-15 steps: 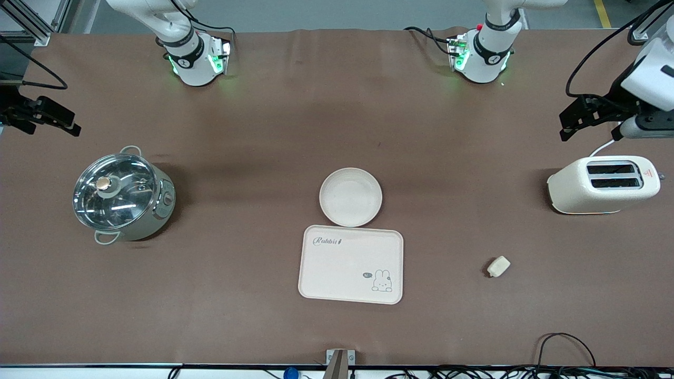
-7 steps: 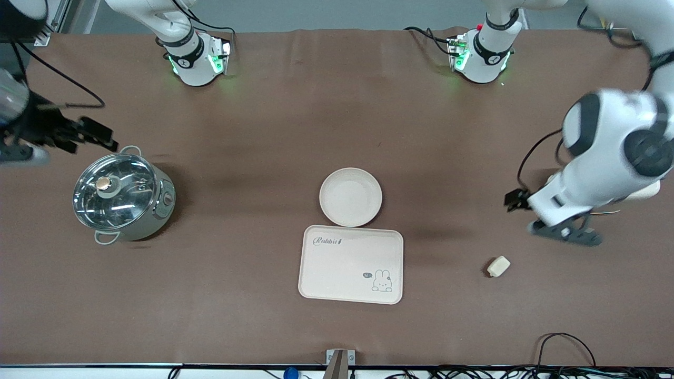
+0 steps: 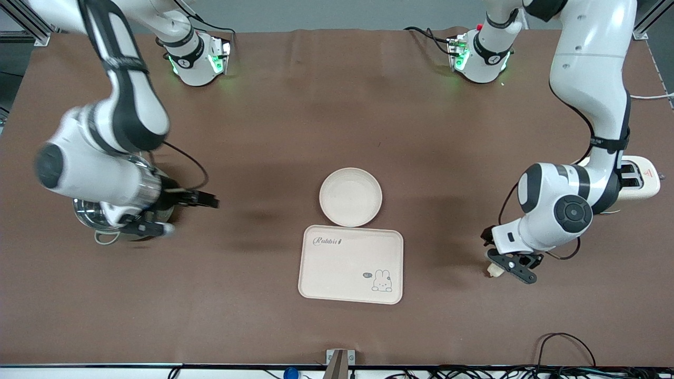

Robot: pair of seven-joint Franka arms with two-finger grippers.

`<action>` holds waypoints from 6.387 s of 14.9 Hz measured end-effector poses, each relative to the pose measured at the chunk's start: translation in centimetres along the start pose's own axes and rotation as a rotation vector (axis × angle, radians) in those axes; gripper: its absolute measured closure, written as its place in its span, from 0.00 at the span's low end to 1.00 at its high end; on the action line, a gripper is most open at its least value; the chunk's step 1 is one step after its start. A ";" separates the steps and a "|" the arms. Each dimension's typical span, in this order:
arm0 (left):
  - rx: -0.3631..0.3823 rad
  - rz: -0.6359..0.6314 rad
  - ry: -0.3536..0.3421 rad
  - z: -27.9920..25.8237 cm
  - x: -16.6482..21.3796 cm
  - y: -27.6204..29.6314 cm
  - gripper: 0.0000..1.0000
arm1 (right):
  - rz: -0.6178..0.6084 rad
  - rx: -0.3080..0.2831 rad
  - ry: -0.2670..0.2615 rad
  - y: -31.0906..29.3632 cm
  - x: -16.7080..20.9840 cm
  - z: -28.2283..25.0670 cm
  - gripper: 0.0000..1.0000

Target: Place bun in plate and plate on tray

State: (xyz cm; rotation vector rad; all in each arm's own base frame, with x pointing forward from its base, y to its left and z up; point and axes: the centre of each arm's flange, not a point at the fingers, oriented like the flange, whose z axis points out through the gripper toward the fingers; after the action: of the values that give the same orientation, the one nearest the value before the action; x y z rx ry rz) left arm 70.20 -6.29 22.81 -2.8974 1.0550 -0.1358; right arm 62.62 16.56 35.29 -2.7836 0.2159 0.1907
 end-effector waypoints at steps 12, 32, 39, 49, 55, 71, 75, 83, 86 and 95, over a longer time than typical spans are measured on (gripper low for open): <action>0.034 0.062 0.094 3.9 0.6 0.3 0.00 | -0.029 -0.017 0.130 -13.6 -9.9 19.6 0.00; -0.211 -0.467 0.030 -5.8 10.5 12.9 0.88 | -0.038 -0.049 0.117 -16.5 -13.1 25.8 0.93; -0.233 -0.761 -0.063 -6.3 14.8 31.3 0.87 | -0.039 -0.043 0.128 -16.7 -13.0 25.8 0.96; -0.213 -0.890 -0.135 -1.3 13.9 37.0 0.25 | -0.041 -0.040 0.136 -16.7 -13.0 25.8 0.96; -0.206 -0.911 -0.117 -2.3 14.1 35.6 0.00 | -0.042 -0.036 0.146 -16.8 -12.9 25.8 0.96; -0.048 -0.609 -0.037 -40.9 -3.7 9.0 0.00 | 0.106 0.116 0.314 -15.1 2.4 21.2 0.96; -0.021 -0.624 -0.046 -43.1 -5.4 9.4 0.00 | 0.137 0.163 0.295 -14.5 4.7 23.4 0.96; -0.010 -0.672 -0.039 -43.9 -7.7 7.1 0.00 | 0.130 0.174 0.263 -15.5 4.4 23.4 0.33; -0.010 -0.671 -0.039 -43.9 -7.7 7.1 0.00 | 0.130 0.170 0.204 -15.6 4.8 19.8 0.02; -0.010 -0.670 -0.037 -44.0 -7.6 7.1 0.00 | -0.045 -0.120 0.180 -6.2 5.3 -5.6 0.00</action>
State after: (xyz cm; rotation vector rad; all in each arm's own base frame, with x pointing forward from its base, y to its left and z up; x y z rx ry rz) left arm 55.39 -7.77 65.46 -3.1133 0.0431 -0.0987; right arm 69.46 19.71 41.68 -2.9232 0.1910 -0.0604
